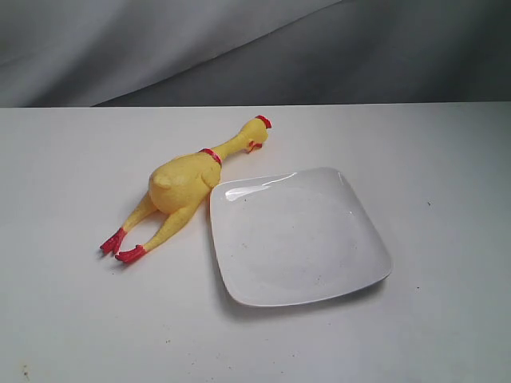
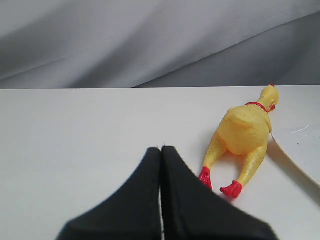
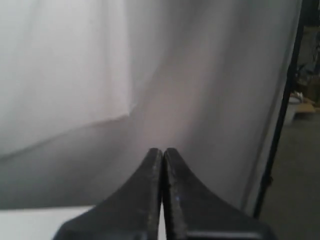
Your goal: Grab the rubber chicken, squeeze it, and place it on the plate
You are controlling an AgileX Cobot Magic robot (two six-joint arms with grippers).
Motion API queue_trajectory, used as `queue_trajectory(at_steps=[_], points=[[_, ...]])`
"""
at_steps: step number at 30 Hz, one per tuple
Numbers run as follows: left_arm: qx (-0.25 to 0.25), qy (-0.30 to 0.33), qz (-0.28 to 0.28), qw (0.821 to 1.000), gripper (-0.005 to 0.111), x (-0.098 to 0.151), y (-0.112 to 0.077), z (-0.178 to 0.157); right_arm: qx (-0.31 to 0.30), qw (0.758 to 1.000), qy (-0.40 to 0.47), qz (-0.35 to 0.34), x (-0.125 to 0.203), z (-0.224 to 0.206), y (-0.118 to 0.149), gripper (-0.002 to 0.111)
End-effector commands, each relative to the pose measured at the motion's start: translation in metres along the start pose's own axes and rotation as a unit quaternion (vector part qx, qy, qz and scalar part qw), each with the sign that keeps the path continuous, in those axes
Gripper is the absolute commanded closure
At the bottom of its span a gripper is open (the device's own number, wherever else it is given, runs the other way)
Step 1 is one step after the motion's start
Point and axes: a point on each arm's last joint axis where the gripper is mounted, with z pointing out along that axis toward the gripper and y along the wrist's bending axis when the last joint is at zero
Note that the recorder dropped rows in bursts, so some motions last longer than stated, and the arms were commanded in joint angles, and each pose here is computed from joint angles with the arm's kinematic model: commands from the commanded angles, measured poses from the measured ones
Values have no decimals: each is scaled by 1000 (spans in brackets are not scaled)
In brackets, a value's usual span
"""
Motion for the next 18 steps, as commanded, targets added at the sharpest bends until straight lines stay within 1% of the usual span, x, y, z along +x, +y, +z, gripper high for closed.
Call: queue_trajectory(at_steps=[1,3,6,7,9,11,14,16,18], points=[[0,2,-4,1000,107,2,0,0,-58,981,151,-107,10,41,10,108],[0,2,-4,1000,107,2,0,0,-133,962,207,-119,13,58,23,108],[0,2,-4,1000,107,2,0,0,-250,919,269,-140,22,80,41,108],[0,2,-4,1000,107,2,0,0,-285,904,287,-139,26,87,47,108],[0,2,-4,1000,107,2,0,0,-334,880,315,-124,35,102,55,108],[0,2,-4,1000,107,2,0,0,-355,868,332,-101,43,115,61,108],[0,2,-4,1000,107,2,0,0,-368,862,343,-67,59,137,68,108],[0,2,-4,1000,107,2,0,0,-380,852,351,-82,73,148,73,108],[0,2,-4,1000,107,2,0,0,-395,839,357,-111,88,158,82,108]])
